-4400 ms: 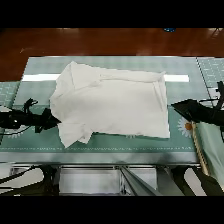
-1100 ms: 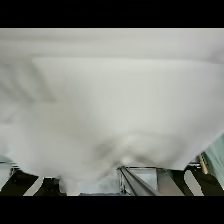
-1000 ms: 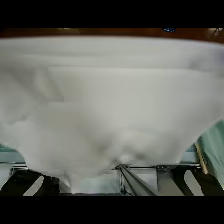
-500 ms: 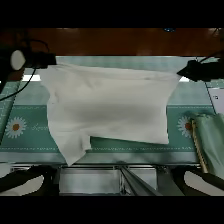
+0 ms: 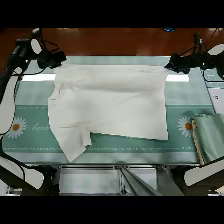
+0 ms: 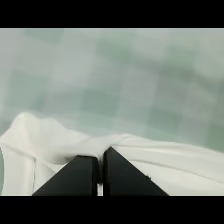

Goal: Fold the shirts.

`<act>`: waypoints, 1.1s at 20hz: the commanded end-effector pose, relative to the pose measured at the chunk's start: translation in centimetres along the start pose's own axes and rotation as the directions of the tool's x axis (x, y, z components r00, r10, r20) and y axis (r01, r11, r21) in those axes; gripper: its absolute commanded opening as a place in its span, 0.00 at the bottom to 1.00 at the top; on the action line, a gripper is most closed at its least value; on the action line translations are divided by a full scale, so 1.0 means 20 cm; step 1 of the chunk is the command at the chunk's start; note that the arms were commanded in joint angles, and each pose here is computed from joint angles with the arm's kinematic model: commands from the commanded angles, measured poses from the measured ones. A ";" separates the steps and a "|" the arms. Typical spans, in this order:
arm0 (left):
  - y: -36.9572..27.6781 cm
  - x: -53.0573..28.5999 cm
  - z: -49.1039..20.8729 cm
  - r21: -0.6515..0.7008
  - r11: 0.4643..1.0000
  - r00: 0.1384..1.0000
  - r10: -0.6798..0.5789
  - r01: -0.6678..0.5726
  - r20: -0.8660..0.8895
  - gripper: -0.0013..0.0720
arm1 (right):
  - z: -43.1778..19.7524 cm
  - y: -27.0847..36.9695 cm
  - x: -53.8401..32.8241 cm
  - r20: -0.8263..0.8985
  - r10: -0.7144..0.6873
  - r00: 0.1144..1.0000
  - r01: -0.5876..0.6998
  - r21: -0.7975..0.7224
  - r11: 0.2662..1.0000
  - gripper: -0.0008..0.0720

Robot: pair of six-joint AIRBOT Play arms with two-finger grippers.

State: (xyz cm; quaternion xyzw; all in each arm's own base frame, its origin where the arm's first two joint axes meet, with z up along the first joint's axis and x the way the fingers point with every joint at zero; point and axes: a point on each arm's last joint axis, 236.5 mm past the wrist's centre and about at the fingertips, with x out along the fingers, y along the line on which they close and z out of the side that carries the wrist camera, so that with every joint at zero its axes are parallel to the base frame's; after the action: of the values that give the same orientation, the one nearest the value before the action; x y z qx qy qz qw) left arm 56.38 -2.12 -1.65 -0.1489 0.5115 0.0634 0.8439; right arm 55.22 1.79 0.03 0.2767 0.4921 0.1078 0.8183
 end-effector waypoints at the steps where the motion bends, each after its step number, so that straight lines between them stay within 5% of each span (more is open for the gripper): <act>1: 0.07 0.08 -0.19 0.021 1.000 0.981 -0.004 0.008 -0.194 0.05 | -0.08 -0.02 0.03 -0.090 0.015 0.996 -0.015 0.005 1.000 0.05; 7: 0.10 -0.14 -0.43 0.199 0.972 0.904 -0.030 0.126 -0.427 0.05 | -0.41 -0.09 -0.10 -0.367 -0.035 0.930 0.015 -0.058 0.998 0.05; 17: 0.23 -0.09 -0.81 0.164 0.980 0.773 0.018 0.111 -0.634 0.05 | -0.72 -0.19 0.04 -0.493 -0.081 0.866 0.077 -0.028 0.997 0.08; 18: 0.24 -0.09 -0.80 0.156 0.982 0.773 0.018 0.105 -0.635 0.08 | -0.72 -0.19 0.04 -0.493 -0.082 0.866 0.088 -0.011 0.996 0.39; 19: 0.26 -0.10 -0.81 0.152 0.983 0.763 0.020 0.102 -0.646 0.36 | -0.72 -0.19 0.02 -0.498 -0.079 0.864 0.091 0.001 0.996 0.57; 20: 0.28 -0.13 -0.82 0.146 0.985 0.752 0.024 0.096 -0.658 0.70 | -0.71 -0.19 -0.01 -0.497 -0.077 0.864 0.092 0.005 0.996 0.58; 22: 0.39 -0.21 -0.84 0.093 0.995 0.716 0.042 0.033 -0.697 0.71 | -0.67 -0.21 -0.13 -0.474 -0.084 0.876 0.100 0.009 0.995 0.58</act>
State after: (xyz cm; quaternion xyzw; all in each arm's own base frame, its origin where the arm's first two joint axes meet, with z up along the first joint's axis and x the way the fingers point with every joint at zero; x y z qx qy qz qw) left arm 40.18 -1.63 -7.36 -0.1020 0.7718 -0.0501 0.6257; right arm 42.67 3.17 -6.62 0.2276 0.6914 0.1357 0.6721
